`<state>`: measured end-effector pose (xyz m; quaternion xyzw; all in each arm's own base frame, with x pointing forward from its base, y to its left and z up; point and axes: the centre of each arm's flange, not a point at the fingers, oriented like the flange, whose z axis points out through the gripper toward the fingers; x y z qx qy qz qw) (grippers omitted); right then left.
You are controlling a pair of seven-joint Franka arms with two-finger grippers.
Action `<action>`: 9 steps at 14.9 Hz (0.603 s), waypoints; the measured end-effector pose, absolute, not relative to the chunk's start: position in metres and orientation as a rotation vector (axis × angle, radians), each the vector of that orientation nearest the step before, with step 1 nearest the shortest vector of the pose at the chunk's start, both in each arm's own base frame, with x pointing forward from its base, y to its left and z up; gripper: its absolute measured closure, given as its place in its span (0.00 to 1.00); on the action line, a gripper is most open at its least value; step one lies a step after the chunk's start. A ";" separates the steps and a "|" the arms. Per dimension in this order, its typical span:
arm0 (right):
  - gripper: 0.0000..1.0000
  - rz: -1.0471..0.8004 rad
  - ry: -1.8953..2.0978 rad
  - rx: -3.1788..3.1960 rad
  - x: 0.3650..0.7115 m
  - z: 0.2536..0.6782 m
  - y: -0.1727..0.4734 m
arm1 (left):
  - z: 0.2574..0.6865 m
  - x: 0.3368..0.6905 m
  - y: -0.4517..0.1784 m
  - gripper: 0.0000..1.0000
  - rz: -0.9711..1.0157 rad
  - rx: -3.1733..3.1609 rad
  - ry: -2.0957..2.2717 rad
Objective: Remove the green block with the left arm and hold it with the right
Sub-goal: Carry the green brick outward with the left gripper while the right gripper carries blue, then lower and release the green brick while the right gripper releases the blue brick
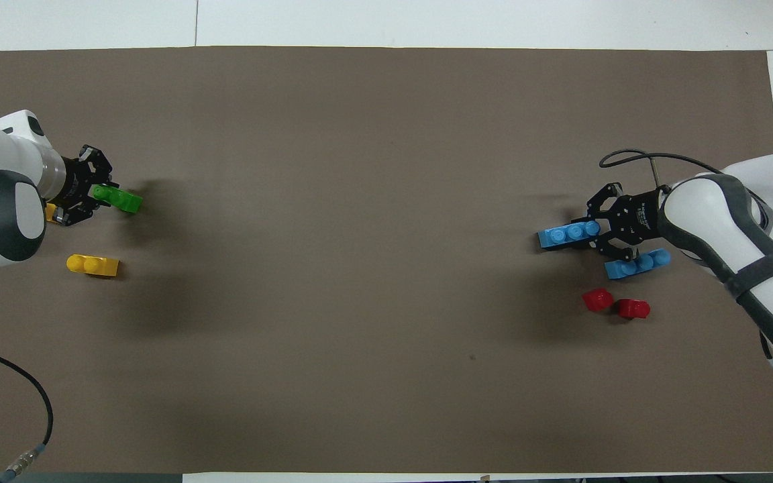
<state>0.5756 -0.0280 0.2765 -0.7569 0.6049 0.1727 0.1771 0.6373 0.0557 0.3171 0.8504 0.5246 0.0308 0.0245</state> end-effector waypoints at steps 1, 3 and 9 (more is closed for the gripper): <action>0.39 0.486 1.712 -2.142 0.576 0.277 -0.028 | 0.317 0.637 0.056 0.66 0.096 2.631 1.622; 0.30 0.480 1.707 -2.142 0.577 0.282 -0.029 | 0.317 0.638 0.056 0.66 0.099 2.638 1.609; 0.30 0.463 1.676 -2.174 0.578 0.339 -0.026 | 0.314 0.638 0.055 0.28 0.102 2.664 1.566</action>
